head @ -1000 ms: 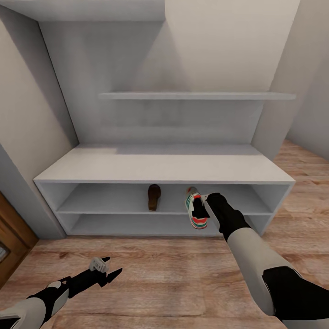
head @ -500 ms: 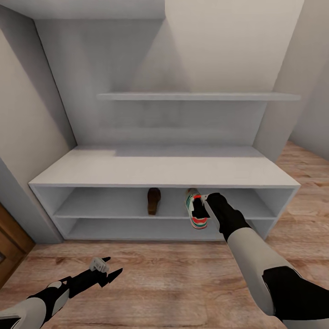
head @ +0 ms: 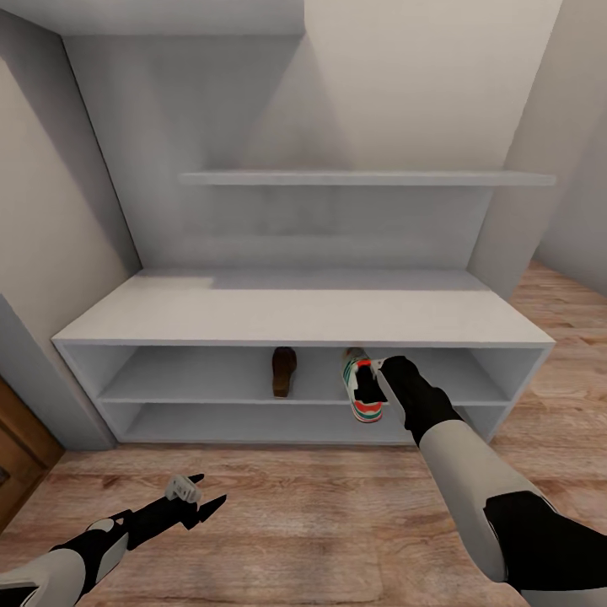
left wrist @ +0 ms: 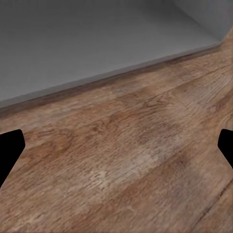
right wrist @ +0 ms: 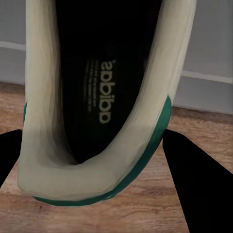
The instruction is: Pick up the two gym shoes and the two sandals from the corridor floor and place them onto the hallstand (shoe rack) in the corridor, making sure they are on the rack and not on the floor. Arrange them so the two gym shoes are next to each other and the two sandals are next to each other.
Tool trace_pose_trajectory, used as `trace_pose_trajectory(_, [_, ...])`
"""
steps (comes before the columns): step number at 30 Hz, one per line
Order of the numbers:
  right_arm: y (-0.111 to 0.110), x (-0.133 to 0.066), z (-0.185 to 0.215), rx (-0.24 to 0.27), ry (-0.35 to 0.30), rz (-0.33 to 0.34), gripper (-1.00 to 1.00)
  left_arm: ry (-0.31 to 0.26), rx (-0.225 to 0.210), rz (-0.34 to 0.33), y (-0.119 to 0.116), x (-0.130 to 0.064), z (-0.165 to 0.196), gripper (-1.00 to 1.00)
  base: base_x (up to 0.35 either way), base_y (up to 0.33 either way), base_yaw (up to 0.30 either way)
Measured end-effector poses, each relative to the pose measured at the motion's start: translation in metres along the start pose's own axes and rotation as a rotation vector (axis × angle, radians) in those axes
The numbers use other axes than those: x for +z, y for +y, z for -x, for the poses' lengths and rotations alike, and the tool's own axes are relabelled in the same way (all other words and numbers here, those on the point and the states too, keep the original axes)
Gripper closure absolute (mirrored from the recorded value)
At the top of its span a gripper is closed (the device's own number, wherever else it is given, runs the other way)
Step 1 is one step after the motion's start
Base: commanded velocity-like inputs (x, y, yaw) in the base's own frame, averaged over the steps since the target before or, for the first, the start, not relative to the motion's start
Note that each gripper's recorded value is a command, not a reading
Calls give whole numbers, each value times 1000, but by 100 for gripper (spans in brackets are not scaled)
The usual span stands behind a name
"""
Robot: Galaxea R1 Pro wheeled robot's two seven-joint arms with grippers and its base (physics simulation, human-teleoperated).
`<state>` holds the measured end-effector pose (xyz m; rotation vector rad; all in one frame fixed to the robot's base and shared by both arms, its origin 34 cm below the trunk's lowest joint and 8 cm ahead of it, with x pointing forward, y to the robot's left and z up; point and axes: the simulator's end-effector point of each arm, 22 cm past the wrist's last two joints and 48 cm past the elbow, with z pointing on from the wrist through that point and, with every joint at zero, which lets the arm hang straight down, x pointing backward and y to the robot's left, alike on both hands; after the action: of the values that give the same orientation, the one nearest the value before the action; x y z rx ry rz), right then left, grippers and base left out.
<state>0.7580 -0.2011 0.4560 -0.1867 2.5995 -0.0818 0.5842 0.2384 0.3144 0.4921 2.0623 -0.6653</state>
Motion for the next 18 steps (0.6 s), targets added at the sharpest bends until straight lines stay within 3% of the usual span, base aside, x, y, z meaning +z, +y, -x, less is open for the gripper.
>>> trace_pose_trajectory(18, [0,0,0,1,1,0,100,0,0,0,0,0,0,-100,0,0,0])
